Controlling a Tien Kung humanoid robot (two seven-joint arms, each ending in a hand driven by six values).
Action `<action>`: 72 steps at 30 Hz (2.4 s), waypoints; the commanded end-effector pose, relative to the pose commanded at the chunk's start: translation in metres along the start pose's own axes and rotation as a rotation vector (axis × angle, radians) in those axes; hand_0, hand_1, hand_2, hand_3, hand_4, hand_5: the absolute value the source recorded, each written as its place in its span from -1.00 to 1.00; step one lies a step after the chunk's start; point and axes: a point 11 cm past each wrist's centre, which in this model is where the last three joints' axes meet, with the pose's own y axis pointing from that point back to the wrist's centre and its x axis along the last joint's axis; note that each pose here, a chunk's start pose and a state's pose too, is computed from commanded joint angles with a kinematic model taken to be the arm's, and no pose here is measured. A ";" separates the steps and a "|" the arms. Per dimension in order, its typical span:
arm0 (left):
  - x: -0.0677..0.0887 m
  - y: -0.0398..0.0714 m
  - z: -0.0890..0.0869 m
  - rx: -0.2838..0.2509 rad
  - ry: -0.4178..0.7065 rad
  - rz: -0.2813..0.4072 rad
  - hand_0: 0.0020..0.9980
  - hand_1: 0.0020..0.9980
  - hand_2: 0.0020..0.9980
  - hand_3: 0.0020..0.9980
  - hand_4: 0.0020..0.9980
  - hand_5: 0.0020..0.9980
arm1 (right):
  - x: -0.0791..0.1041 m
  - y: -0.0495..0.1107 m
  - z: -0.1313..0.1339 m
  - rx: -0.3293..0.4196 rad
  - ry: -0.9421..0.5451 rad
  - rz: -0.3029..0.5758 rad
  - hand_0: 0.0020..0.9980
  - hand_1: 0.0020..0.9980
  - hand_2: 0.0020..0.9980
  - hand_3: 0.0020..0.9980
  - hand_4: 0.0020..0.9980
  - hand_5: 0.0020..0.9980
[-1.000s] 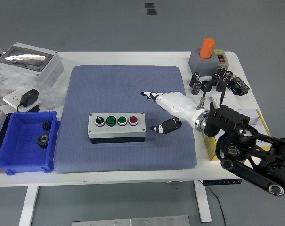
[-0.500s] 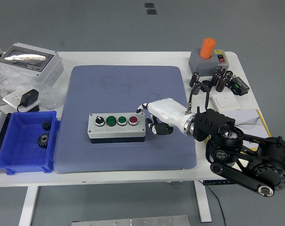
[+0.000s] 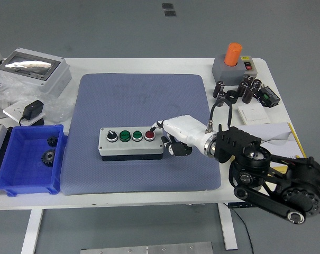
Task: Pick up the button,place it on the desk,press the button,press the button
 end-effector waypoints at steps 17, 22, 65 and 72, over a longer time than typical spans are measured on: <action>0.000 0.000 0.001 -0.004 -0.002 -0.001 0.36 0.31 0.25 0.52 0.22 0.83 | -0.020 -0.006 0.002 -0.020 -0.007 -0.068 -0.77 -0.77 -0.62 0.60 -0.61 -0.96; -0.001 0.000 -0.001 -0.001 -0.002 -0.003 0.36 0.30 0.25 0.52 0.22 0.83 | 0.008 0.002 -0.009 0.083 -0.118 0.003 -0.77 -0.77 -0.63 0.57 -0.60 -0.96; 0.017 0.002 -0.001 0.007 -0.037 0.023 0.36 0.31 0.26 0.52 0.23 0.79 | 0.018 0.102 0.159 -0.025 -1.068 0.917 0.51 0.57 0.64 0.73 0.51 -0.10; 0.019 0.001 -0.005 0.014 -0.034 0.027 0.36 0.31 0.26 0.52 0.23 0.78 | 0.019 0.107 0.162 -0.013 -1.085 0.942 0.51 0.57 0.62 0.71 0.55 -0.06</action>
